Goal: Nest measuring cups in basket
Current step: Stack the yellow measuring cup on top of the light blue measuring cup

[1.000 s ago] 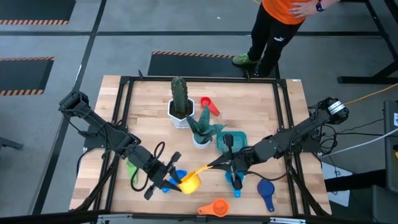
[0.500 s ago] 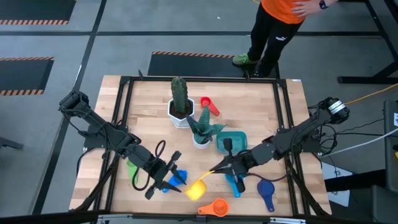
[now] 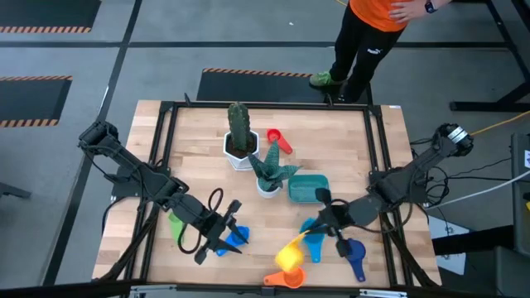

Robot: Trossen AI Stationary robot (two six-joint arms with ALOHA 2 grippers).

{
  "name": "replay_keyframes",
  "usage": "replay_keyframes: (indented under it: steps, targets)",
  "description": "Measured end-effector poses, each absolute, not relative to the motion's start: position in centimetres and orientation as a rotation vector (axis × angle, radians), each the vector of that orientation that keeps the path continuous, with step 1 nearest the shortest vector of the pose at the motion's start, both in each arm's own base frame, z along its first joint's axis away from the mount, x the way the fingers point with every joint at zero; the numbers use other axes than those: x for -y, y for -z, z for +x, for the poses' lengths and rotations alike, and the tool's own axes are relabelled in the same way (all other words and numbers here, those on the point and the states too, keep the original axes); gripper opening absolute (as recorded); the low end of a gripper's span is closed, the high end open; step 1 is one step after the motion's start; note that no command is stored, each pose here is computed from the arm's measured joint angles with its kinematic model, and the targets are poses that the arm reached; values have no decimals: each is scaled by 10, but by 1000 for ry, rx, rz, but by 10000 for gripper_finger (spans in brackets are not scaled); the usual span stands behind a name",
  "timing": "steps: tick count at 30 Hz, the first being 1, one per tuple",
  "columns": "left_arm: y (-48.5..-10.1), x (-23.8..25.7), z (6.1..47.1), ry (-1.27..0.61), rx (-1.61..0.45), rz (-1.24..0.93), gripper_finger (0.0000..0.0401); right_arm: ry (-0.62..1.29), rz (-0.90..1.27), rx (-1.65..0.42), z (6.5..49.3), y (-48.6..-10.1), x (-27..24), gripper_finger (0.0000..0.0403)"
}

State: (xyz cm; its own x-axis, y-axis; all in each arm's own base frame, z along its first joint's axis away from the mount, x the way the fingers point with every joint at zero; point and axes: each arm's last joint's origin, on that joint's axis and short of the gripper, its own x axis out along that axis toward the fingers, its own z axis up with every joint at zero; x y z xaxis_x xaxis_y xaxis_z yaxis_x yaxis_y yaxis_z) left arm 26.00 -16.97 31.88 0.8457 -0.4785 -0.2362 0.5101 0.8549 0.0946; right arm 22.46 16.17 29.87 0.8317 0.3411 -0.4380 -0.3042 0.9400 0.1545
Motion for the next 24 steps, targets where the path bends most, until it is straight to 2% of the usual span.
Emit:
replay_keyframes:
  steps: [4,14,18,24]
  targets:
    - [-319,170,260,523,-209,157,126,-332,184,-571,207,-300,-163,11]
    - [-319,168,261,470,-209,163,128,-252,282,-750,184,-299,-156,8]
    - [-319,168,261,470,-210,163,128,-175,248,-826,176,-320,-152,8]
    - [-319,168,261,470,-210,163,128,-122,127,-795,180,-357,-157,8]
